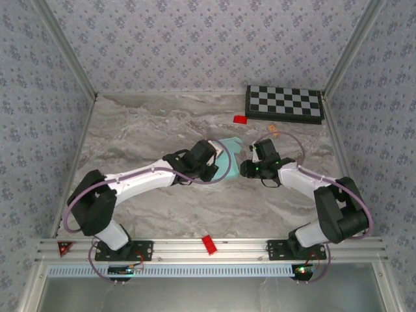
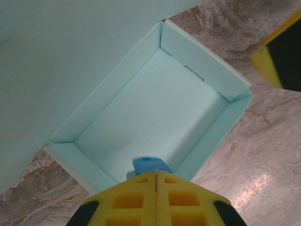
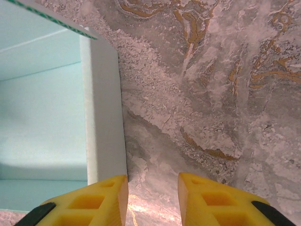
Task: Fold the paper box
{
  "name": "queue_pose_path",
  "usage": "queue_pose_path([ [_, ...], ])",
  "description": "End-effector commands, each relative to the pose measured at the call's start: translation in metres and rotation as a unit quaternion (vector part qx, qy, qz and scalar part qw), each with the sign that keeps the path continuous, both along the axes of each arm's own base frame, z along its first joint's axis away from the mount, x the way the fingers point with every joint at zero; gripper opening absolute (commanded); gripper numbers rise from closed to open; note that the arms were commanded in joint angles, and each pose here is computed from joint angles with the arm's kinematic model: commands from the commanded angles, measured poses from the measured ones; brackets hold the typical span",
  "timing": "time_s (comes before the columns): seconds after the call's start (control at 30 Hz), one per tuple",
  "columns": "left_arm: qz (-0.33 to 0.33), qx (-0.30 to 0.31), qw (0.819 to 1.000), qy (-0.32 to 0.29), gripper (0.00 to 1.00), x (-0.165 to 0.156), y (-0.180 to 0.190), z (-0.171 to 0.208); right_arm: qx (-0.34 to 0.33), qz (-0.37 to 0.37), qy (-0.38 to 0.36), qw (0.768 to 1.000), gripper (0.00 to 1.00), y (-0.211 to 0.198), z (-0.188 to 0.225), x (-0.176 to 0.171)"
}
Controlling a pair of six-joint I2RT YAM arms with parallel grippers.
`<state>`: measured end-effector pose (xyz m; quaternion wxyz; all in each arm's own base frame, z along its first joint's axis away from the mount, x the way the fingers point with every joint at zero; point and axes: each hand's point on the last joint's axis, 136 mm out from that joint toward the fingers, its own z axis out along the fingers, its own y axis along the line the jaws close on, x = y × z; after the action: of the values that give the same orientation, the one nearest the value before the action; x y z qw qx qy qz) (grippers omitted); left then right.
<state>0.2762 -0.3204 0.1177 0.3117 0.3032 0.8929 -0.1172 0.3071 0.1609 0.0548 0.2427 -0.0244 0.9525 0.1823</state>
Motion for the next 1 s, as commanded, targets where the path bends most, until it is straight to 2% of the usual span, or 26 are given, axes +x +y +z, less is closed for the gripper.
queue_pose_path([
  [0.0,0.006,-0.002,1.000,-0.025,0.00,0.014,-0.011,0.008,-0.008,-0.011,0.003,1.000,0.35,-0.007,-0.001,-0.005],
  [0.2,0.014,0.022,1.000,-0.009,0.01,0.020,-0.015,-0.011,-0.008,-0.010,0.005,1.000,0.35,-0.007,-0.002,-0.006],
  [0.53,0.010,0.037,0.999,0.007,0.12,0.023,-0.022,-0.024,-0.010,-0.012,0.007,1.000,0.35,-0.009,-0.003,-0.006],
  [0.63,0.006,0.038,0.999,0.009,0.18,0.022,-0.023,-0.024,-0.012,-0.011,0.008,1.000,0.35,-0.010,-0.003,-0.007],
  [0.97,0.002,0.009,1.000,-0.008,0.24,0.019,-0.022,0.012,-0.015,-0.014,0.003,1.000,0.35,-0.013,-0.001,-0.006],
])
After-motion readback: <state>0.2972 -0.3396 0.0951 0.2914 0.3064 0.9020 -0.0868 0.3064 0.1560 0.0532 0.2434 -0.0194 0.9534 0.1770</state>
